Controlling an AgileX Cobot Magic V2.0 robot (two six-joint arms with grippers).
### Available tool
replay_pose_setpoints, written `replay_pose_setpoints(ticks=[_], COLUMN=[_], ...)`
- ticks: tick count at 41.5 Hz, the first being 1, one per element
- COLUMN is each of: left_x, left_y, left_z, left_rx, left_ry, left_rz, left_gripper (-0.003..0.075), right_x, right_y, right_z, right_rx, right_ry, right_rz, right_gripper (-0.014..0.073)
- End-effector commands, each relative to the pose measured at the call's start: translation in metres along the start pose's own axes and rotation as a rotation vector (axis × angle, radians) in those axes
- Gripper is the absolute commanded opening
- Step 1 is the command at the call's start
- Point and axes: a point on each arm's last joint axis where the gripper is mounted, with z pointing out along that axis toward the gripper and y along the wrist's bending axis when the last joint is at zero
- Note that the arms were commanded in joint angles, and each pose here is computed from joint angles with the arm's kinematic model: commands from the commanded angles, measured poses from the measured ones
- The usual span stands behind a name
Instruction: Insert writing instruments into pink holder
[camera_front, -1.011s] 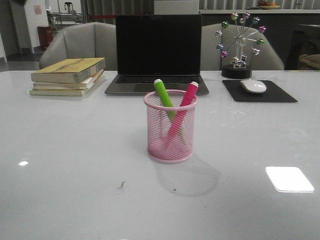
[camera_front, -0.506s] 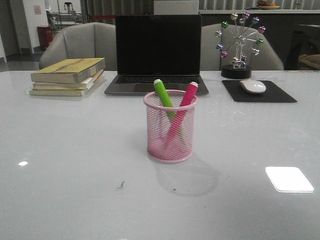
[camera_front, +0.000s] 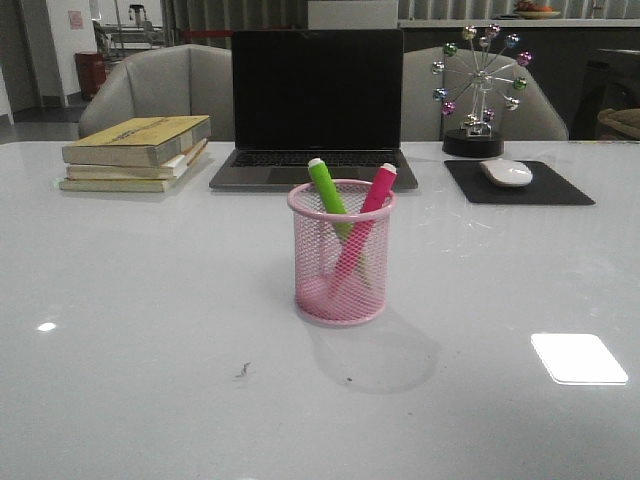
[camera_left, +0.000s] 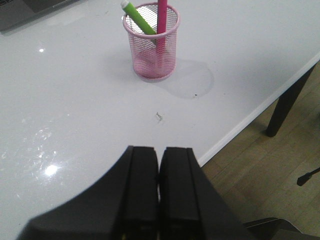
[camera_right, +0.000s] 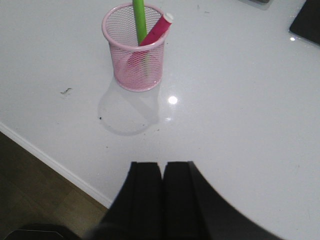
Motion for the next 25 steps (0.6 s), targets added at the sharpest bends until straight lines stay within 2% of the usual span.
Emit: replay_pose_setpoints(ticks=[1,18,25], left_x=[-0.014,-0.011,0.004], left_y=[0.0,0.0,0.013], left_z=[-0.005,-0.01,-0.014], left_rx=[0.007,0.004,-0.141], left_ry=[-0.092,-0.125,-0.232], left_rz=[-0.013,-0.015,-0.04], left_gripper=[0.0091,0.0091,0.0091], right_x=[-0.014,-0.014,-0.014], right_y=[-0.001,-0.001,-0.001], right_z=[-0.006,-0.006,-0.006], right_rx=[0.012,0.012,0.012], right_ry=[-0.097,-0.097,-0.097], right_rz=[-0.015,-0.015,-0.015], right_gripper=[0.0056,0.0056,0.0056])
